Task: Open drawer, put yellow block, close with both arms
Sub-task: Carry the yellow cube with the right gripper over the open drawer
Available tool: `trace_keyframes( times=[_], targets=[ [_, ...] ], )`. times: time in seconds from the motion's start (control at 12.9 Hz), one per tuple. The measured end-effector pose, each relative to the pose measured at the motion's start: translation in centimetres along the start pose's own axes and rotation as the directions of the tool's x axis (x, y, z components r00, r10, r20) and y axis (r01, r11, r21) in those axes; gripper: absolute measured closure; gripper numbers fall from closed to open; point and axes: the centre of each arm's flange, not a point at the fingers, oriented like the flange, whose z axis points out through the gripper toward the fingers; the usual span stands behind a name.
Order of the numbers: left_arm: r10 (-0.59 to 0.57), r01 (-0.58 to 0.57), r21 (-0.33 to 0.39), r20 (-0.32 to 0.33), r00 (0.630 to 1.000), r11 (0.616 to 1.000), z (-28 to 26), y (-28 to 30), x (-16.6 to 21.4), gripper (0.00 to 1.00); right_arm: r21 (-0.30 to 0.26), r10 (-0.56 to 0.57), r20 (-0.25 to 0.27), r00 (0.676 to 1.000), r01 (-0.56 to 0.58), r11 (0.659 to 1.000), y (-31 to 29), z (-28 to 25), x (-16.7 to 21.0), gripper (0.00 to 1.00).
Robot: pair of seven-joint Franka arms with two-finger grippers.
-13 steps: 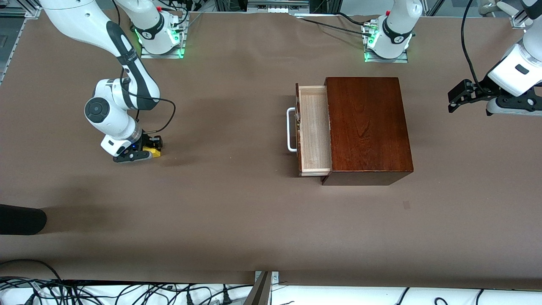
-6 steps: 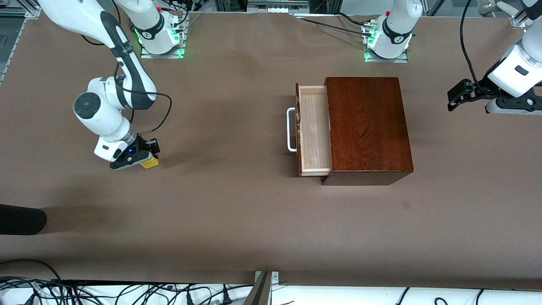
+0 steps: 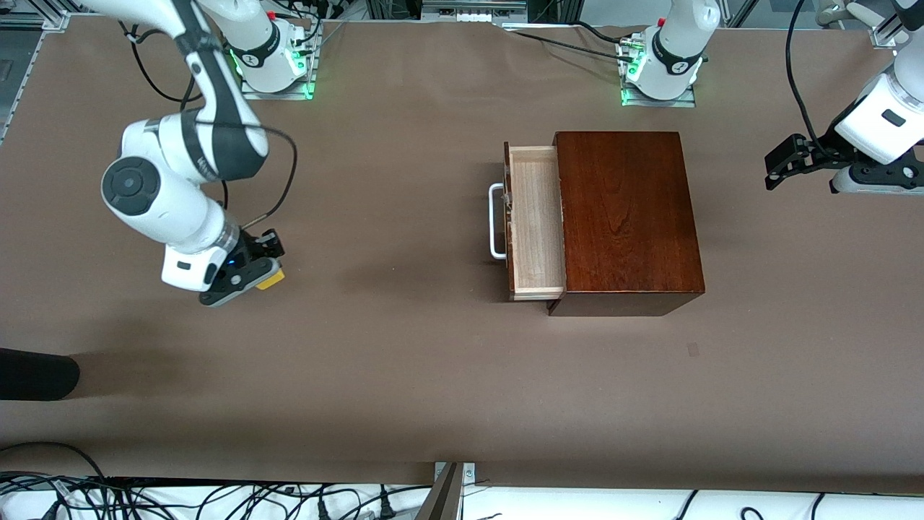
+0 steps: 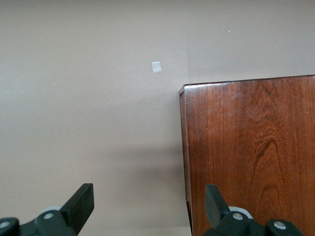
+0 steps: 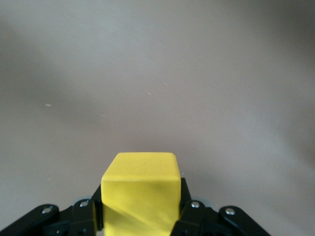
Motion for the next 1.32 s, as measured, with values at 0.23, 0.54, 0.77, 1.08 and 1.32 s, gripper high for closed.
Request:
trace_keyframes(
  times=[0.23, 0.54, 0.77, 1.08, 1.32],
  targets=[
    [0.000, 0.000, 0.000, 0.000, 1.000, 1.000, 0.0, 0.0, 0.0, 0.00, -0.017, -0.199, -0.012, 0.980, 0.199, 0.980, -7.7, -2.3, 4.0, 0.44],
    [0.001, -0.001, 0.000, 0.001, 1.000, 1.000, 0.0, 0.0, 0.0, 0.00, -0.040, -0.460, -0.037, 0.887, 0.459, 0.888, -19.9, -4.4, 8.2, 0.44],
    [0.001, -0.001, 0.000, 0.001, 1.000, 1.000, 0.0, 0.0, 0.0, 0.00, -0.055, -0.595, -0.060, 0.801, 0.593, 0.804, -28.6, -4.6, 10.7, 0.44],
    [0.001, -0.001, 0.000, 0.001, 1.000, 1.000, 0.0, 0.1, 0.0, 0.00, -0.065, -0.709, -0.071, 0.702, 0.706, 0.705, -39.5, -3.2, 11.5, 0.44],
    [0.002, -0.002, 0.000, 0.002, 1.000, 1.000, 0.0, 0.1, 0.0, 0.00, -0.087, -0.775, -0.030, 0.631, 0.771, 0.631, -44.6, -2.7, 10.5, 0.44]
  ],
)
